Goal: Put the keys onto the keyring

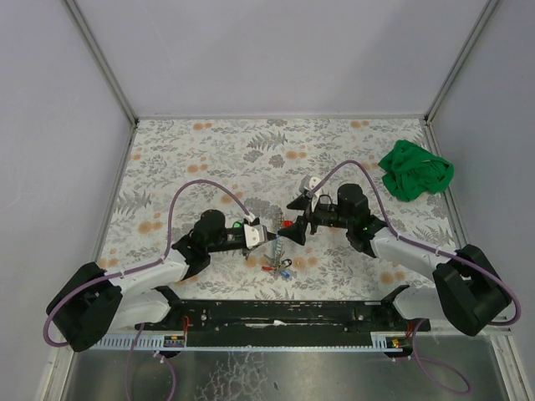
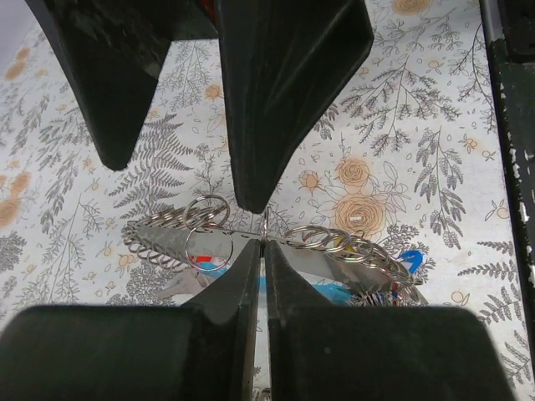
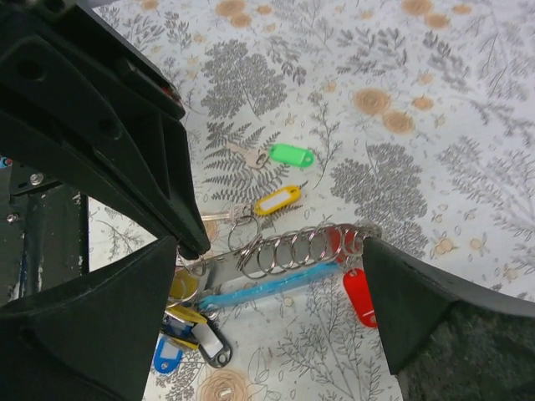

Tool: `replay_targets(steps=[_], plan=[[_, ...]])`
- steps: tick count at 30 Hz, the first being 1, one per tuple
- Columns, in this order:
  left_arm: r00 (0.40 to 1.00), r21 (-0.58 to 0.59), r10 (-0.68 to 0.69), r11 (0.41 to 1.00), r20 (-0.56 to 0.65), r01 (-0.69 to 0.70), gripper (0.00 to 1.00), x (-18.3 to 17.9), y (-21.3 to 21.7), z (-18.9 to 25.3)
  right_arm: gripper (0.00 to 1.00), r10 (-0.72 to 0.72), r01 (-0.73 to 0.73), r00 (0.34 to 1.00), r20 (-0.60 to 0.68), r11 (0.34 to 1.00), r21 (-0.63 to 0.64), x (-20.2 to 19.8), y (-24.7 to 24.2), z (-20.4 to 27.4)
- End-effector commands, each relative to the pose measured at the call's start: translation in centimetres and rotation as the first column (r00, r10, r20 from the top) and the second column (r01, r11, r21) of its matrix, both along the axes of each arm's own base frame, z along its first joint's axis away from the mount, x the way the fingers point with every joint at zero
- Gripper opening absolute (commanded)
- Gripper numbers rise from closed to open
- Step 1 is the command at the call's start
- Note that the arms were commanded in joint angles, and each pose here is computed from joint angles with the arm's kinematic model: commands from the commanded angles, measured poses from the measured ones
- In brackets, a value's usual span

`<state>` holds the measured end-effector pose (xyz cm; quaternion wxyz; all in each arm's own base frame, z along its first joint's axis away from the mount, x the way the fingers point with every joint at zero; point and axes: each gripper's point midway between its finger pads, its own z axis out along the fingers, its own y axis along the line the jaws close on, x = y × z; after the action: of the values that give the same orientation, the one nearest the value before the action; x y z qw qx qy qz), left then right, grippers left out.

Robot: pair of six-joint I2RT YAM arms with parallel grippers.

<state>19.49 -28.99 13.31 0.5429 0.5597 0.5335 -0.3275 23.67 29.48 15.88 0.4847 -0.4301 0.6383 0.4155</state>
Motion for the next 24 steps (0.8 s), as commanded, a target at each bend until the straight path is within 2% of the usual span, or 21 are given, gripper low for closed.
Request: replay_targets(steps=[1,7,13,20,24], plan=[[0.991,-0.028,0.018,1.000,0.134,-0.014,0.00,0.7,-0.4,2.3,0.99,-0.038,0.038,0.999,-0.013,0.999,0.004,0.9,0.6,0.7],[0.975,-0.014,0.020,1.000,0.221,-0.017,0.00,0.2,-0.4,2.4,0.99,-0.201,0.199,0.979,-0.024,0.977,-0.072,3.3,-0.9,-1.2],[0.956,0.007,0.036,0.999,0.291,-0.040,0.00,-0.1,-0.5,2.2,0.99,-0.416,0.412,0.909,-0.018,0.904,-0.116,5.6,-3.9,-1.6],[0.937,0.034,0.056,0.997,0.344,-0.072,0.00,-0.2,-0.7,2.1,0.99,-0.435,0.435,0.900,0.010,0.899,-0.045,5.0,-4.7,0.3],[0.931,0.025,0.066,0.996,0.359,-0.080,0.00,-0.2,-0.5,2.2,0.99,-0.460,0.459,0.888,-0.012,0.886,-0.063,4.9,-5.2,0.3]])
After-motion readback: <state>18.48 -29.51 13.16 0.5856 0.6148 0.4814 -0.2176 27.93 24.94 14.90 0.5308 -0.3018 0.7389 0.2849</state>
